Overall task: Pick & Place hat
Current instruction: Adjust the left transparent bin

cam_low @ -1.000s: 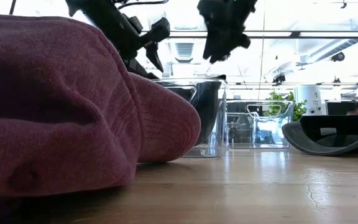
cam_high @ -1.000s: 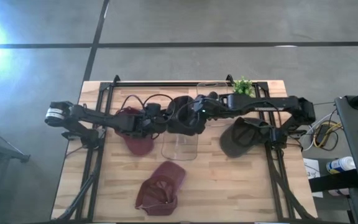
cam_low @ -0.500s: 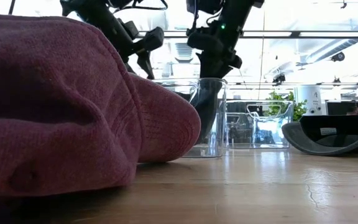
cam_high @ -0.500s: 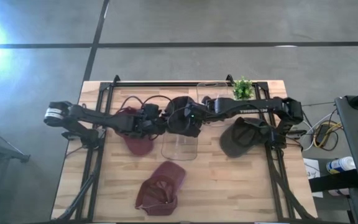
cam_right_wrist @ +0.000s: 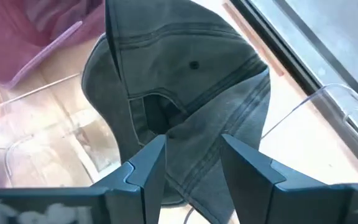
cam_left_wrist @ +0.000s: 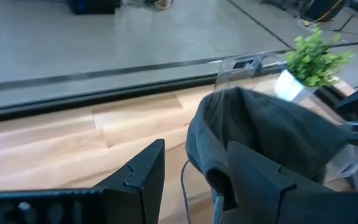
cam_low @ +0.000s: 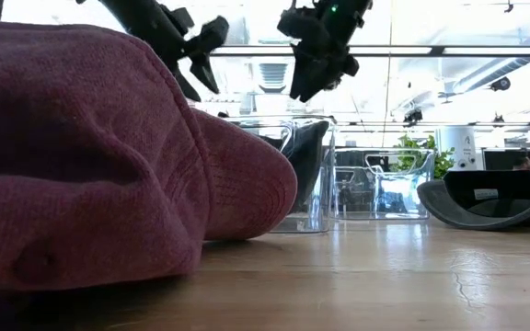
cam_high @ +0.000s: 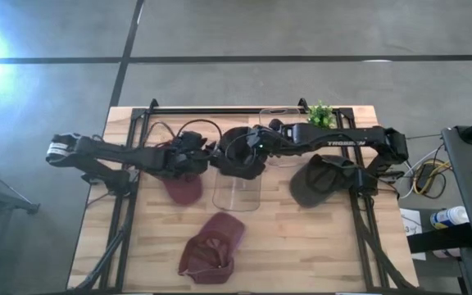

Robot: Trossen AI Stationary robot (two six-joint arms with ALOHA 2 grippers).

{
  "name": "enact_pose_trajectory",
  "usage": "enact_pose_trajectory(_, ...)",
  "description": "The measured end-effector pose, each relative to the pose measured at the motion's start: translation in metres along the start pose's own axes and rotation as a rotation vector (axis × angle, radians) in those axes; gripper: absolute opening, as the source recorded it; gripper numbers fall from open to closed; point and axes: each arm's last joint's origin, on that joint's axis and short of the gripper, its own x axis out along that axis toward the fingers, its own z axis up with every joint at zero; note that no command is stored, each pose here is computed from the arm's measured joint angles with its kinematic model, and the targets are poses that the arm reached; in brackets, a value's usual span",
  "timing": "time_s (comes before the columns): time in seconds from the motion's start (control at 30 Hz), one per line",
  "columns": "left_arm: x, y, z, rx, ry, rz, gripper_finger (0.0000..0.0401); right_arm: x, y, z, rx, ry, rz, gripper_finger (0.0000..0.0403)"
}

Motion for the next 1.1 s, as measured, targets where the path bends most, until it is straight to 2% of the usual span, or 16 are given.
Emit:
enact_pose_trajectory(0.27, -0.034, 0.0, 0.01, 0.054, -0.017, -0.118, 0.0167, -0.024, 0.027, -0.02, -0.062, 0.041, 0.053, 0.0141)
enact_pose_trajectory(0.4, -0.05, -0.005, 0.0, 0.108, 0.015, -0.176, 0.0167, -0.033, 0.042, -0.034, -0.04, 0.087, 0.063, 0.014)
enact_pose_trajectory(0.57, -0.062, -0.009, -0.008, 0.122, 0.038, -0.227, 0.0167, -0.042, 0.06, -0.054, -0.052, 0.135, 0.078, 0.0136)
enact_pose_trajectory(0.93, -0.08, -0.013, -0.016, -0.052, 0.088, -0.292, 0.0167, -0.021, 0.069, -0.112, -0.151, 0.286, -0.004, 0.0128)
enact_pose_trajectory(1.1, -0.089, -0.015, -0.021, -0.098, 0.115, -0.327, 0.0167, -0.005, 0.068, -0.124, -0.234, 0.274, 0.016, 0.0121)
